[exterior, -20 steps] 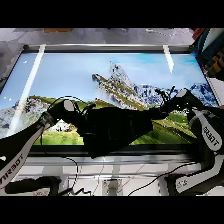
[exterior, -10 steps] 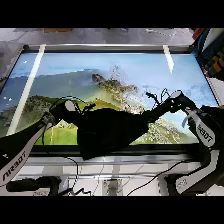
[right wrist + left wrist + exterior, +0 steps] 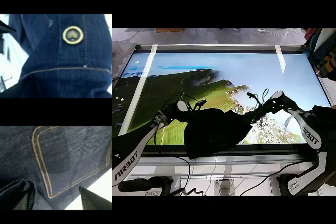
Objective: Fold the clothes and pants, and hang the long-sleeved shirts on hangers.
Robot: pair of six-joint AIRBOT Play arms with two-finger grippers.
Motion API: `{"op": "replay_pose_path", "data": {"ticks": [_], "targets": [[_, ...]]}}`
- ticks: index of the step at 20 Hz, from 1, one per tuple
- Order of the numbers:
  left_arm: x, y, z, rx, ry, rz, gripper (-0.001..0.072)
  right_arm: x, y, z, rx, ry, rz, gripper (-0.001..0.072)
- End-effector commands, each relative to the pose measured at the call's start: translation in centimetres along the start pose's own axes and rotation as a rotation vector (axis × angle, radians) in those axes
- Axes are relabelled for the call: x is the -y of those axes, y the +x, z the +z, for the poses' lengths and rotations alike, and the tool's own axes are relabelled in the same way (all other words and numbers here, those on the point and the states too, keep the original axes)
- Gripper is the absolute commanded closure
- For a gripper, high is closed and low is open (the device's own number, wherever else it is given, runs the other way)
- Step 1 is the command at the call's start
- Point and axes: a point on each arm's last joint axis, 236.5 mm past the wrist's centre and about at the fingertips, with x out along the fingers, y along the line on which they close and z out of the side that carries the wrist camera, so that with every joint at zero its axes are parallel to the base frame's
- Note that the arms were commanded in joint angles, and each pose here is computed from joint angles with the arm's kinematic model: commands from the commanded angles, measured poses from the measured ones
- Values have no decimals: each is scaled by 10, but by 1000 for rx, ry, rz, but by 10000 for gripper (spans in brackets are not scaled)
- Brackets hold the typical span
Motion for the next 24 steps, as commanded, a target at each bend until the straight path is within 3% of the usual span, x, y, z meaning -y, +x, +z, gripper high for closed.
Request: {"op": "replay_pose_path", "data": {"ticks": [1,2,7,11,14,18,22,24], "targets": [[-15,-2,8,34,28,63,30,-3,27,19,33,-56,-69,360],[-19,-4,8,34,33,75,31,-5,30,22,35,-68,-77,700],[-25,-57,46,181,35,91,30,-17,-21,63,145,-84,-163,689],[-20,-150,83,402,49,102,30,-11,-145,93,367,-10,-435,689],[-15,-227,88,589,59,132,29,-26,-263,83,611,90,-593,689],[-1,-296,68,762,84,171,30,-48,-409,4,955,338,-796,689],[21,-328,50,852,164,203,30,-69,-500,-125,1201,625,-1051,689],[27,-335,45,871,176,206,30,-68,-512,-210,1223,901,-1166,689]]}}
